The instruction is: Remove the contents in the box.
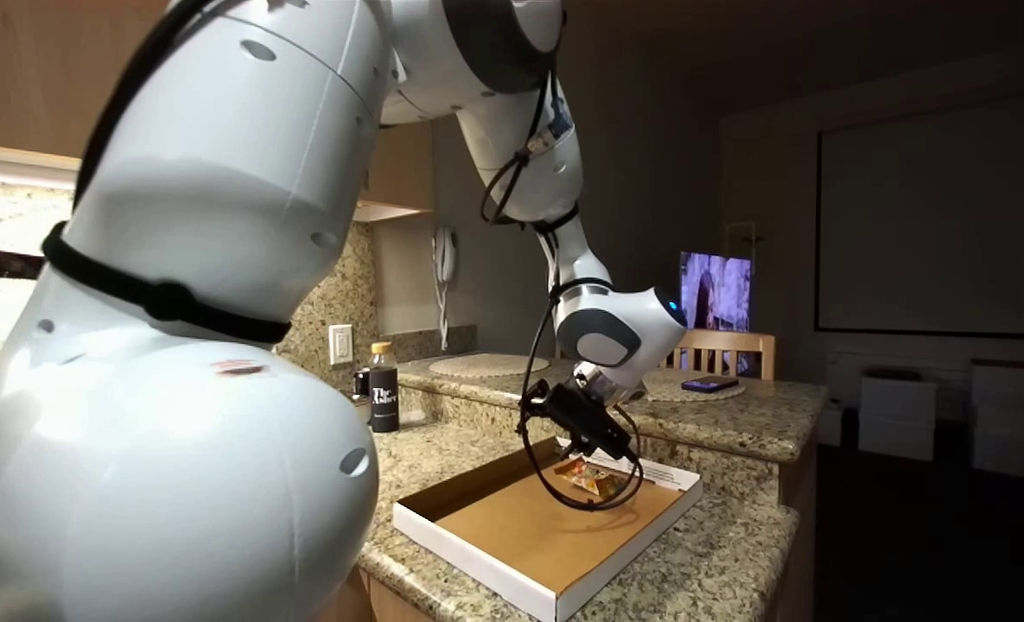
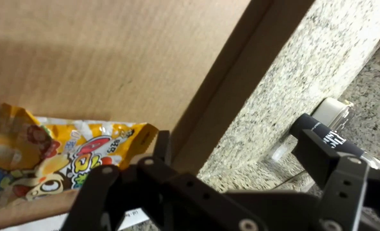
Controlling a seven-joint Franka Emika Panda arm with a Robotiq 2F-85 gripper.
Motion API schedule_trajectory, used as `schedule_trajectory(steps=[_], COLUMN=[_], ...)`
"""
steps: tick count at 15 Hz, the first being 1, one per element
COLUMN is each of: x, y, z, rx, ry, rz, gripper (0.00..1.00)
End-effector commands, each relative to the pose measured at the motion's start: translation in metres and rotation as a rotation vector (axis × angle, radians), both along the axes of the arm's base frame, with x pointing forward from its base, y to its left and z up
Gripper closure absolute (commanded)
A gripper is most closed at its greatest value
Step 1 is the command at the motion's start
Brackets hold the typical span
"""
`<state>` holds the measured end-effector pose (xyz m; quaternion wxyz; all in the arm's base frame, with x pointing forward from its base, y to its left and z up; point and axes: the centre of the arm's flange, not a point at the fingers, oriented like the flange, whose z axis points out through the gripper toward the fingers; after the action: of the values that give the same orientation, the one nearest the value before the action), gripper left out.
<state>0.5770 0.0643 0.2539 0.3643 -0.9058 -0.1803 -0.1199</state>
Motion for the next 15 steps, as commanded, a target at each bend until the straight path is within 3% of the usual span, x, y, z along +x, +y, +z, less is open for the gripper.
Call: schedule_trajectory(steps=[1,8,15], x=[0.022,0.024,0.032], y=[0.022,0.092,0.089], z=[-0.004,0.01,0.005], rx=[-0.119,-0.473,-0.785], ry=[0.033,-0.124,-0.114], rz=[-0.054,-0.209,-0.37], gripper=[0.0,0.0,0.0])
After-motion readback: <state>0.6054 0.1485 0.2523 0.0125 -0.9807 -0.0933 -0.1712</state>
